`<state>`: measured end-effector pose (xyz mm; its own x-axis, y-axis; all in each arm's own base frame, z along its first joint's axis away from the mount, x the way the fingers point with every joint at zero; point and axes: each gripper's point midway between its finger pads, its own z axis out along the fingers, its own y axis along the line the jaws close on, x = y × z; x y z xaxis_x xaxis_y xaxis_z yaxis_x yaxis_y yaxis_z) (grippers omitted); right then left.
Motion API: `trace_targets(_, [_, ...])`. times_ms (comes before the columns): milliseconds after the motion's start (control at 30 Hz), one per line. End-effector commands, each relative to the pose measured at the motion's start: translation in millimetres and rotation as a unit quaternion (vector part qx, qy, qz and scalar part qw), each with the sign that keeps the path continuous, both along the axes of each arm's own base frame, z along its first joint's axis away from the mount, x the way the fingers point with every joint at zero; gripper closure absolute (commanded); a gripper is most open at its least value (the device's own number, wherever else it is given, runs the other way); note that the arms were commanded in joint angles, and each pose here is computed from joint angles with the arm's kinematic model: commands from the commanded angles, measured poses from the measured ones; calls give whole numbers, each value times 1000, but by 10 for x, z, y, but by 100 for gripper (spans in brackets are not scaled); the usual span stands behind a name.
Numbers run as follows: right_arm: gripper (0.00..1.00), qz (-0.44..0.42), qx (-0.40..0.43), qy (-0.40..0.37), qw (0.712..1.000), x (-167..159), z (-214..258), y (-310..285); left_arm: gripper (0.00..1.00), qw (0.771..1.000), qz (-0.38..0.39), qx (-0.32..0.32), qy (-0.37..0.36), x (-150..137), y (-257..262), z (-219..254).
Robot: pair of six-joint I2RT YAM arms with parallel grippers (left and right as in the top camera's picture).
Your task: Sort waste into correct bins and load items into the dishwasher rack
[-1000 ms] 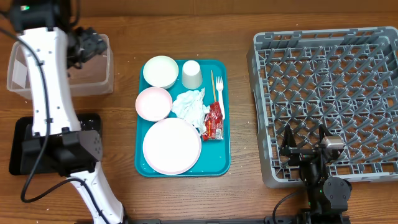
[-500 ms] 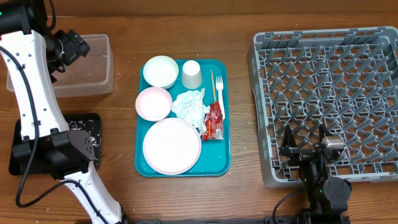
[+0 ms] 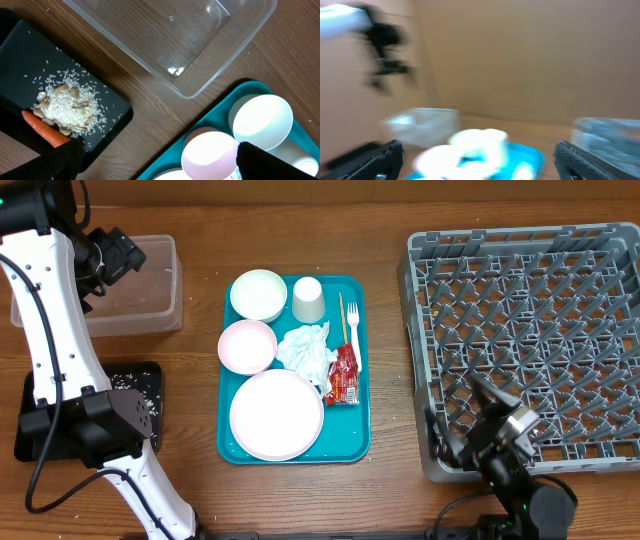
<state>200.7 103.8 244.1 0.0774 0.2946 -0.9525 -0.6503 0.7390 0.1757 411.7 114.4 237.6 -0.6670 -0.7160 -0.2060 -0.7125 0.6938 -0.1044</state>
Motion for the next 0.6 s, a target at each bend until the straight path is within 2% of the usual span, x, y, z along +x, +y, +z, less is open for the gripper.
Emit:
trace_targets(0, [0,134,15,23,991,-321,12,296,0,1000,-8,3,-19,-12,-11,134])
trace_targets(267, [0,119,31,-142,982,-628,644,218,0,1000,-8,3,-19,-12,-11,134])
trace_targets(467, [0,35,88,-121,988,-422,900,-35,0,1000,-8,3,-19,-12,-11,134])
trace_targets(567, [0,0,85,-121,989,-360,1077,-115,0,1000,-8,3,-19,-12,-11,134])
